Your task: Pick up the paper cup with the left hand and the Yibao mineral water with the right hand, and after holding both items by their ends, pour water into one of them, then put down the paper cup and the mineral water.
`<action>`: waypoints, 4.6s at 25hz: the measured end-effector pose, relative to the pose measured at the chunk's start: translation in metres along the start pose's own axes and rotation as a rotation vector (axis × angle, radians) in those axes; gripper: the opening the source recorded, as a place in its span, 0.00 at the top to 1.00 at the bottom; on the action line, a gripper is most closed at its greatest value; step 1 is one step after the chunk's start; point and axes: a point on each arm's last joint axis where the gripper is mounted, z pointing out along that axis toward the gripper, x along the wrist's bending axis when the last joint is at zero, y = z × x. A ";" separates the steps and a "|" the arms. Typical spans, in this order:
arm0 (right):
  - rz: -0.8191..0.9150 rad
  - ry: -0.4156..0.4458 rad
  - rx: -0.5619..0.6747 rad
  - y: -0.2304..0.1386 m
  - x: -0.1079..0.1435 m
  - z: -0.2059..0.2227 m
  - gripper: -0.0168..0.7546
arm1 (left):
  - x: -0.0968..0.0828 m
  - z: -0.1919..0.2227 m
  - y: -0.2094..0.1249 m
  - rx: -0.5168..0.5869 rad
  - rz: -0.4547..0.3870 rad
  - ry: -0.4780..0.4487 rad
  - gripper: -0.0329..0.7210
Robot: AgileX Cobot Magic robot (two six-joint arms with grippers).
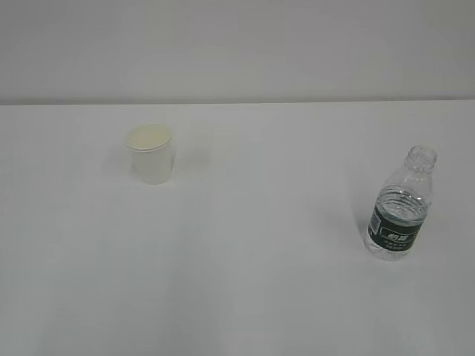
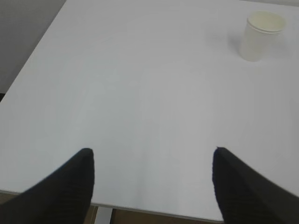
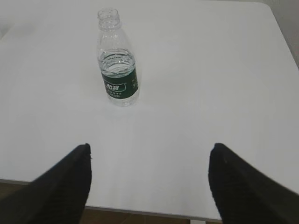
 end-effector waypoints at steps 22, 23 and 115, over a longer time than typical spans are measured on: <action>0.000 0.000 0.000 0.000 0.000 0.000 0.21 | 0.000 0.000 0.000 0.000 0.000 0.000 0.21; 0.000 0.000 0.000 0.000 0.000 0.000 0.21 | 0.000 0.000 0.000 0.000 0.000 0.000 0.21; 0.000 0.053 -0.356 0.106 0.011 0.097 0.21 | -0.069 0.140 0.080 -0.346 0.082 -0.343 0.26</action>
